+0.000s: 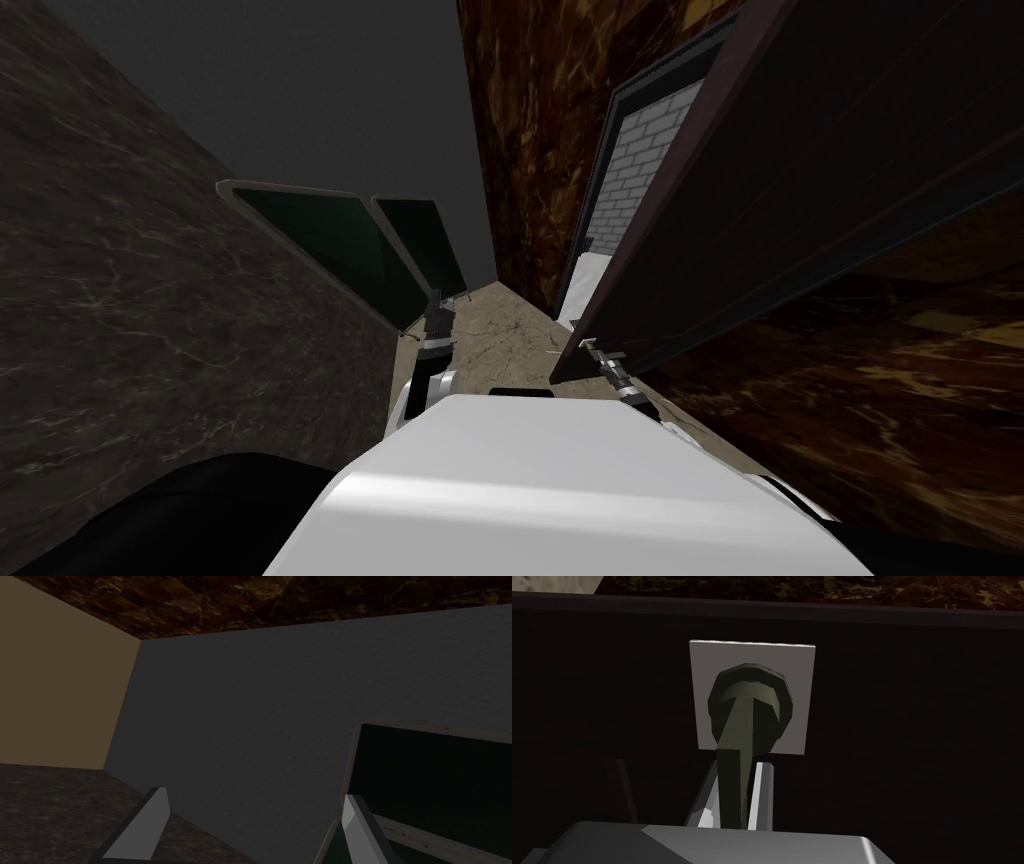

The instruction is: Pull the door open

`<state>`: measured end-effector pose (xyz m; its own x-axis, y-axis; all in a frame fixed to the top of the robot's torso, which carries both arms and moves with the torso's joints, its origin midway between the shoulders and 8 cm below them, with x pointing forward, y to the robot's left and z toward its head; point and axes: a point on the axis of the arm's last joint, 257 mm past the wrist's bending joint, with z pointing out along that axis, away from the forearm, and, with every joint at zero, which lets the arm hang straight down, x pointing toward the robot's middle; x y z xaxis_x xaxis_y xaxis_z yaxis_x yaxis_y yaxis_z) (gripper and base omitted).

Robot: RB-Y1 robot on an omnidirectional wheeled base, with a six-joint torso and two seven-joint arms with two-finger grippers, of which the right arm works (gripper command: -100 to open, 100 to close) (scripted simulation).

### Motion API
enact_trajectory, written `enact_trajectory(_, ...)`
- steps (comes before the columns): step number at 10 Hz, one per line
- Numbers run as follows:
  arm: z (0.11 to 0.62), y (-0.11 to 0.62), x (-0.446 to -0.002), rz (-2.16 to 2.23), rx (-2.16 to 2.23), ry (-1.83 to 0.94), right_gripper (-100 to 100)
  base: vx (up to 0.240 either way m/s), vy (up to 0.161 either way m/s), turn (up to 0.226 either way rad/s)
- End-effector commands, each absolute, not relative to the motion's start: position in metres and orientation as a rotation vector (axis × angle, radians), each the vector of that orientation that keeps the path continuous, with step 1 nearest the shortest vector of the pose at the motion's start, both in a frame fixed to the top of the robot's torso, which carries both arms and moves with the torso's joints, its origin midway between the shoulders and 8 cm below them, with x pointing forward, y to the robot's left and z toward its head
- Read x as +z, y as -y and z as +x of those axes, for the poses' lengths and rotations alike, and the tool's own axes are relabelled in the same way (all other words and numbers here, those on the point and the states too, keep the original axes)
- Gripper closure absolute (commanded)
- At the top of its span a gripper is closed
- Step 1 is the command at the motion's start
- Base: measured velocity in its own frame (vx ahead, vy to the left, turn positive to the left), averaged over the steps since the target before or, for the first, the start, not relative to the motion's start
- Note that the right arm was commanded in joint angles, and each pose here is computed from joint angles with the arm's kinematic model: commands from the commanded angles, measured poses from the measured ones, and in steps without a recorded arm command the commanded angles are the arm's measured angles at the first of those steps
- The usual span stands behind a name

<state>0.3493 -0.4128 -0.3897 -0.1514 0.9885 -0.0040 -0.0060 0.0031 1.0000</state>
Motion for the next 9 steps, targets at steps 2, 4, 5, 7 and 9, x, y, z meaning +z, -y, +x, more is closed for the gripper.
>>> enact_trajectory(2,0.353,0.401,-0.394,1.128,1.335,-1.333,100,-0.145,-0.077,0.047)
enact_trajectory(4,0.351,0.402,-0.396,1.135,1.330,-1.335,100,-0.017,-0.014,-0.015)
enact_trajectory(5,0.359,0.397,-0.393,1.122,1.339,-1.338,100,-0.094,-0.063,0.069)
enact_trajectory(7,0.359,0.397,-0.393,1.122,1.339,-1.338,100,-0.081,-0.062,0.055)
enact_trajectory(9,0.365,0.394,-0.393,1.118,1.343,-1.342,100,-0.088,-0.067,0.051)
